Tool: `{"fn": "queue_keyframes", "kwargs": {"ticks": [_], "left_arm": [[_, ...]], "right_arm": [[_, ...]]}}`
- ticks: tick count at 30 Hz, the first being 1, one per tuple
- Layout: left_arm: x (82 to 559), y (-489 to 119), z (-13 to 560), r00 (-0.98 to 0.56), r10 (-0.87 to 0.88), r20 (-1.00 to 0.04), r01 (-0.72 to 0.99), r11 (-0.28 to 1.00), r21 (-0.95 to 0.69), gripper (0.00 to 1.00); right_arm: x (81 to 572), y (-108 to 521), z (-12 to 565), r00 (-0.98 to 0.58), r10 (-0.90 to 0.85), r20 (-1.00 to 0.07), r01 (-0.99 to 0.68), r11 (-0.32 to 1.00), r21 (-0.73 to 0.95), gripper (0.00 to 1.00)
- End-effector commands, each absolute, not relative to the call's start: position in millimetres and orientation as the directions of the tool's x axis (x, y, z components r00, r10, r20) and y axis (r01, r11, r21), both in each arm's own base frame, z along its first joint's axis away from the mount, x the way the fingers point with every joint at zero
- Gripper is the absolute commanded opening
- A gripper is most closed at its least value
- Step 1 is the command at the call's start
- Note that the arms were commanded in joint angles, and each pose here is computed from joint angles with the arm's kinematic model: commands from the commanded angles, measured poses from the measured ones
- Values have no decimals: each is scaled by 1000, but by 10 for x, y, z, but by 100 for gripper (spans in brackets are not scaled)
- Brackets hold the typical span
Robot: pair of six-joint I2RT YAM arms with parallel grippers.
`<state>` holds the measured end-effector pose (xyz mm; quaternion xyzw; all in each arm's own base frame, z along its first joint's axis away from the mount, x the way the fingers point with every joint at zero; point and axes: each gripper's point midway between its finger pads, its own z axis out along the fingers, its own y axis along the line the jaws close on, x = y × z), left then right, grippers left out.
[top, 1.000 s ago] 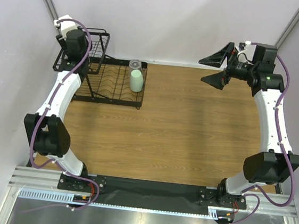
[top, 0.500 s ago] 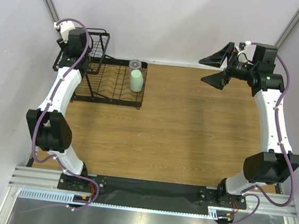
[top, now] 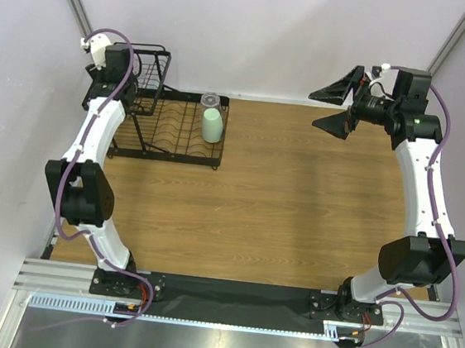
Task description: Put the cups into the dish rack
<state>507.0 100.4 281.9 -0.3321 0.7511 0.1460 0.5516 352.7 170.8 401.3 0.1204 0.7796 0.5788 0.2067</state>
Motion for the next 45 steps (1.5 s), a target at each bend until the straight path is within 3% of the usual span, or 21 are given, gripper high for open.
{"fn": "queue_keyframes", "kwargs": {"ticks": [1, 35, 40, 45], "left_arm": [[5174, 1037, 3032, -110, -355, -928, -648, 734, -204, 0], [5528, 963, 2758, -171, -398, -901, -633, 745, -209, 1], [5556, 939, 2717, -184, -405, -896, -626, 751, -211, 27], [5573, 925, 2698, -191, -406, -894, -620, 756, -211, 43]], "right_arm": [[3483, 1709, 4124, -886, 412, -216, -95, 294, 951, 100], [3532, 1710, 4091, -887, 412, -207, -87, 292, 952, 100], [3579, 1624, 4101, -876, 434, -210, -83, 294, 952, 100], [3581, 1618, 4106, -876, 435, -208, -81, 293, 953, 100]]}}
